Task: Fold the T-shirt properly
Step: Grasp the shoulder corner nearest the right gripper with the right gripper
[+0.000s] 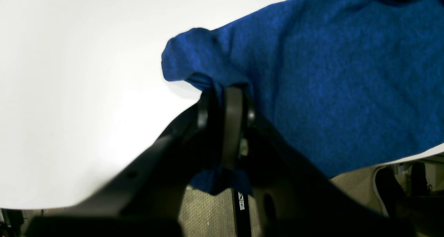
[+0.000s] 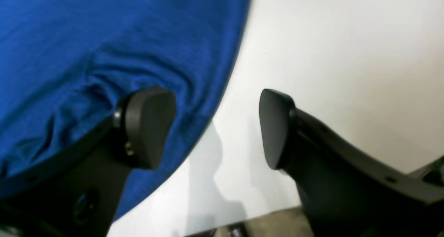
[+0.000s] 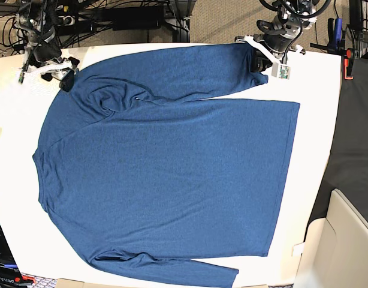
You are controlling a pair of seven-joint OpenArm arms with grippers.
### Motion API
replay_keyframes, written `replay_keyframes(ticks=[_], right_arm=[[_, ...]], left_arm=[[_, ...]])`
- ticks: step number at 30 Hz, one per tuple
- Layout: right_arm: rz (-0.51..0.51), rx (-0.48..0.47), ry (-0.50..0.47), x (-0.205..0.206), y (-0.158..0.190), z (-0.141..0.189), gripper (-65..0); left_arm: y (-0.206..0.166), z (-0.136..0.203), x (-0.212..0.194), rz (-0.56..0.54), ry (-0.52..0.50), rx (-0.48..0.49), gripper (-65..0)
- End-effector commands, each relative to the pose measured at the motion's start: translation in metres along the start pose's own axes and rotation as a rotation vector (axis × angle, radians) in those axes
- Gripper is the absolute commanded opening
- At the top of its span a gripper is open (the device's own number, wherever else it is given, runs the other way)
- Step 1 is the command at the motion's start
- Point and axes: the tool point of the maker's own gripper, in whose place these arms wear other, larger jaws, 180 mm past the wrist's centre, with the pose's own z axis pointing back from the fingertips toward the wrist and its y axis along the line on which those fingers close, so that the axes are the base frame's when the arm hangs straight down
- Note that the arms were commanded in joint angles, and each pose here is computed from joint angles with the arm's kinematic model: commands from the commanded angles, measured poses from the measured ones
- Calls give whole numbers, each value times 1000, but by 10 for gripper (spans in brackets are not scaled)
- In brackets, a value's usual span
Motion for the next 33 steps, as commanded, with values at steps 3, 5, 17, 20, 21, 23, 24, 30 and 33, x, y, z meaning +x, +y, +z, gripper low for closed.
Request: replay_keyframes(ticks=[3,5,17,20,21,23,24,30,33], right_arm=[[-74,35,-27,7,2,-6,-234],[-108,34,-14,2,-1,-12,-234],[-183,18,13,-9,-7,-37,-235],[-186,24,4,-5,-4,-40,-280],[-187,29,-4,-1,-2,-41,-315],[-196,20,-1,-2,-6,-44,-415],[-199,16,2,-4,-8,-45,-466],[-184,8,11,-7,-12,-40,-644],[-160,28,-11,1,-4,-30,-644]], left_arm=[[6,4,4,-5,-13,15,-614],[6,4,4,-5,-13,15,-614],[6,4,3,-6,-12,15,-614],[5,4,4,-5,-13,14,-615],[5,4,4,-5,-13,14,-615],[5,4,4,-5,-13,14,-615],[5,4,4,-5,-13,14,-615],[5,7,-3,-6,3,15,-615],[5,8,-4,-6,6,14,-615]])
